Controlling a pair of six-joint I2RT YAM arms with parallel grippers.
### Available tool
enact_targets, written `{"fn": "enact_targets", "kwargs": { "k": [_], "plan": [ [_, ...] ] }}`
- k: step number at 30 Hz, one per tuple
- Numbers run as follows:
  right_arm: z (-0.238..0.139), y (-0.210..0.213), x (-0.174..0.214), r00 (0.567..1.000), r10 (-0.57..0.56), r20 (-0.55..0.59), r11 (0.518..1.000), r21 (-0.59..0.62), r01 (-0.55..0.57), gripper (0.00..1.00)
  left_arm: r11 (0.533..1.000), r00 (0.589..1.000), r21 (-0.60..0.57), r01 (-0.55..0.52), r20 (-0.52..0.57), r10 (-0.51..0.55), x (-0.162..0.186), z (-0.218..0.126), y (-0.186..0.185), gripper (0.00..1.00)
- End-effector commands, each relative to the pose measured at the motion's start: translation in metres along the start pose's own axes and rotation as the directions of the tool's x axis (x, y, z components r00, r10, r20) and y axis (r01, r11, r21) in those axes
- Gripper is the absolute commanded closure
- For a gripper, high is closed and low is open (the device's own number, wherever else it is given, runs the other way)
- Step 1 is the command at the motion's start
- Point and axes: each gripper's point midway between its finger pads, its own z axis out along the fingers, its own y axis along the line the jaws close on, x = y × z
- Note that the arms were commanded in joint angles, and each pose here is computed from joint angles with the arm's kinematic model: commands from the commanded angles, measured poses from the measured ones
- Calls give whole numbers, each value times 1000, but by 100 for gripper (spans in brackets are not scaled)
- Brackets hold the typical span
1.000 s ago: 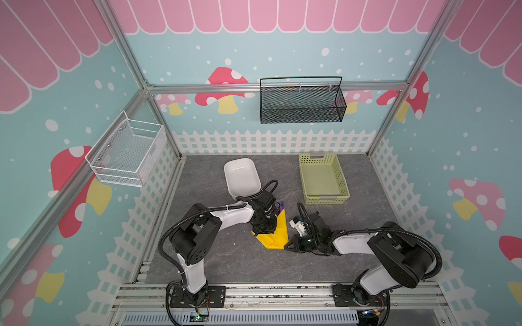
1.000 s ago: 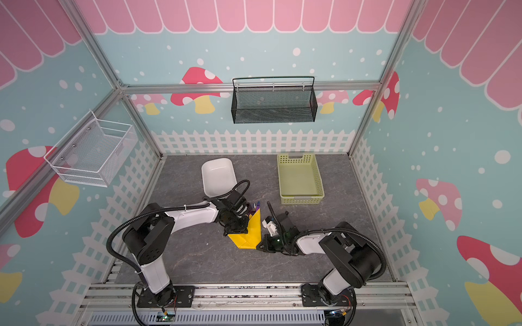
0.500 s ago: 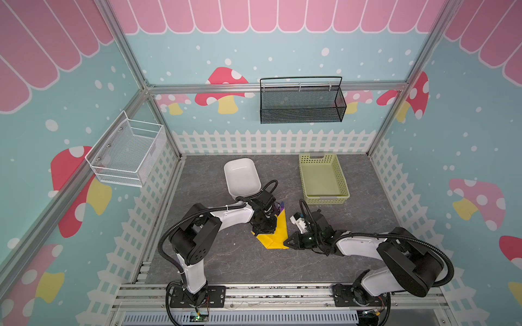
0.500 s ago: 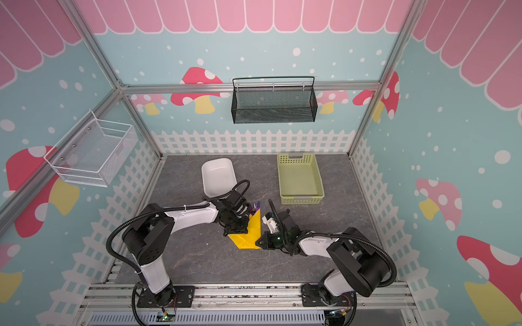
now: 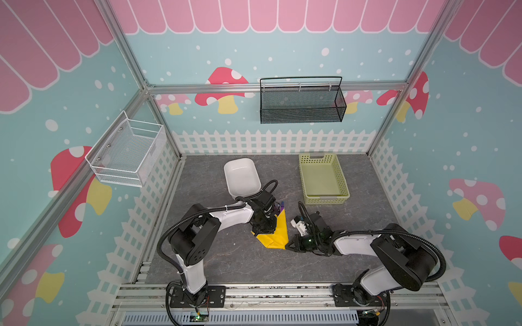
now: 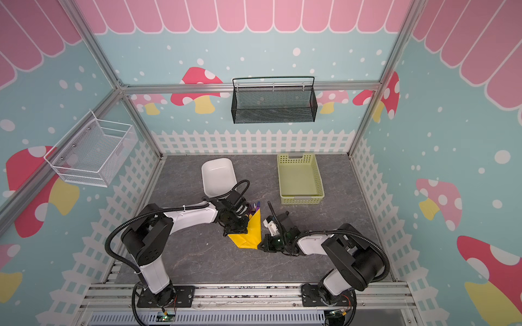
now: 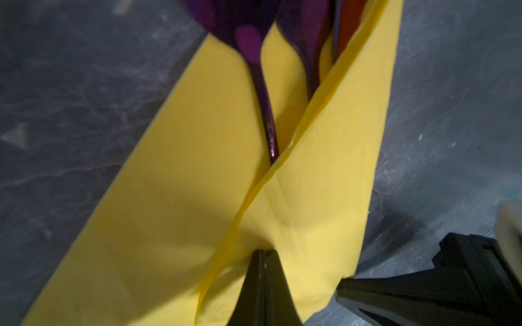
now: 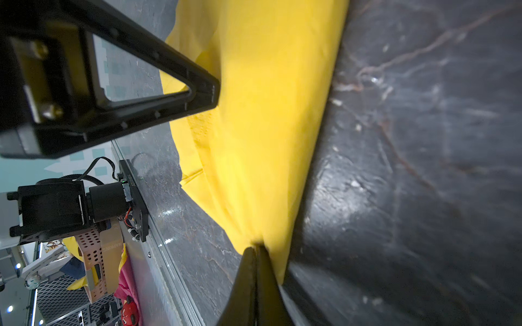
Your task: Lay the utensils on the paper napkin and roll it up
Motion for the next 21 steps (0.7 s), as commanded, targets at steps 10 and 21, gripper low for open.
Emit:
{"fn": "enact_targets", "kwargs": {
  "k": [10,21],
  "plan": [
    [3,-20,11,999,35,-33,997,74,-32,95,1000,1000,17,-4,30,4,-12,-5,-13,100],
    [0,-15,7,999,26,-18,998,63,-25,95,1000,1000,-18,8,-24,-9,0,18,6,100]
  ]
}}
